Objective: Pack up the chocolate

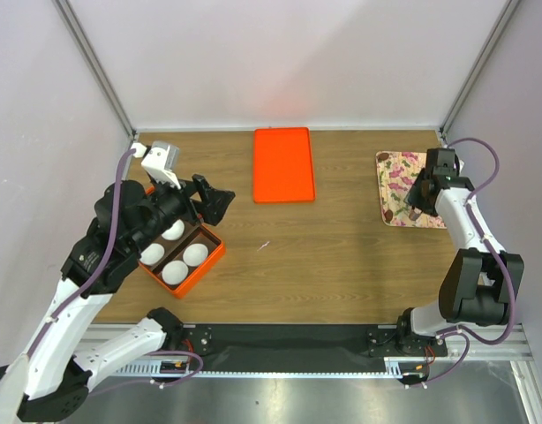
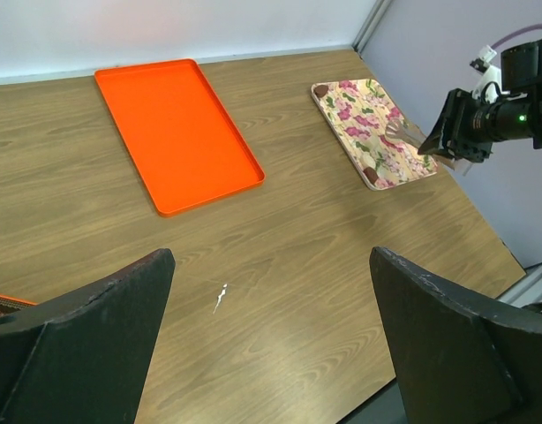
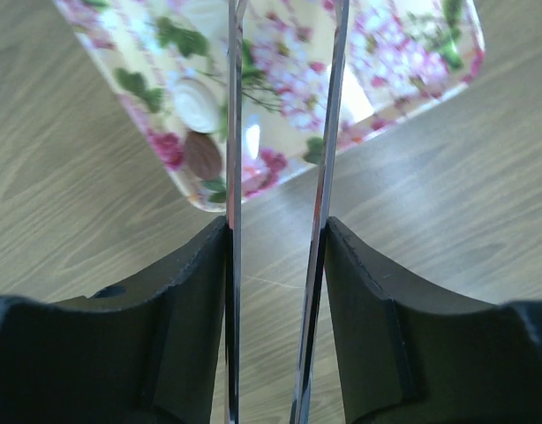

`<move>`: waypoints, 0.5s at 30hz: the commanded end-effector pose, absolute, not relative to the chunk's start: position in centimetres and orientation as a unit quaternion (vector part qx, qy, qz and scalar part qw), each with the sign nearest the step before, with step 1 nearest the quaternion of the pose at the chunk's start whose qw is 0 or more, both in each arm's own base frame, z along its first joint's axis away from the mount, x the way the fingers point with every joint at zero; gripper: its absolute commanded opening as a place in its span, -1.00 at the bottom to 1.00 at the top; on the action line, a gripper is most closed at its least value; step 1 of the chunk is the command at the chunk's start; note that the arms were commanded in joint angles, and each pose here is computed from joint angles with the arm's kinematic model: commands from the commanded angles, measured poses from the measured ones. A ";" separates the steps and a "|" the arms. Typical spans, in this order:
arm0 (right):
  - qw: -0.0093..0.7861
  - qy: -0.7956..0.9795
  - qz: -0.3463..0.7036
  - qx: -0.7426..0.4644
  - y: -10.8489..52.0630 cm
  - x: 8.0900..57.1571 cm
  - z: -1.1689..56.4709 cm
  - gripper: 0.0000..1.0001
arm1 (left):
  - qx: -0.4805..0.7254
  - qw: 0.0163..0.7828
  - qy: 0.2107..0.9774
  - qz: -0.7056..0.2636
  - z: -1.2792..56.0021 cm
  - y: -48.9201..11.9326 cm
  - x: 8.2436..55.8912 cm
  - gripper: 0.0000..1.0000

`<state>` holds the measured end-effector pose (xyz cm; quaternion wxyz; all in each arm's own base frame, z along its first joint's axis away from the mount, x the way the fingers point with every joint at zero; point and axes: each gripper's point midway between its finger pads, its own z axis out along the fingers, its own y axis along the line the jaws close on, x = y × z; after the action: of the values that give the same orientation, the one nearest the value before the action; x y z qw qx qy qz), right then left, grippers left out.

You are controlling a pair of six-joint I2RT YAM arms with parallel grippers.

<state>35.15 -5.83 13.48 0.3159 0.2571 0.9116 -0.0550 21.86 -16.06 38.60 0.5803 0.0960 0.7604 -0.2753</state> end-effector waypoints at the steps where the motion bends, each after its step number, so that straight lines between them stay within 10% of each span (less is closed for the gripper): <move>1: 0.337 0.895 -0.049 0.288 -7.0 35.3 13.9 0.01 | 0.090 0.592 0.746 -0.293 39.5 -16.3 21.8 0.99; 15: 0.326 0.900 -0.031 0.289 -7.1 35.5 11.0 0.07 | 0.088 0.593 0.745 -0.292 39.6 -16.1 21.8 0.99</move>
<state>34.17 -6.85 10.45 0.3008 0.2883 0.9083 -0.0380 21.87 -16.13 38.57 0.5827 0.0963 0.7576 -0.2780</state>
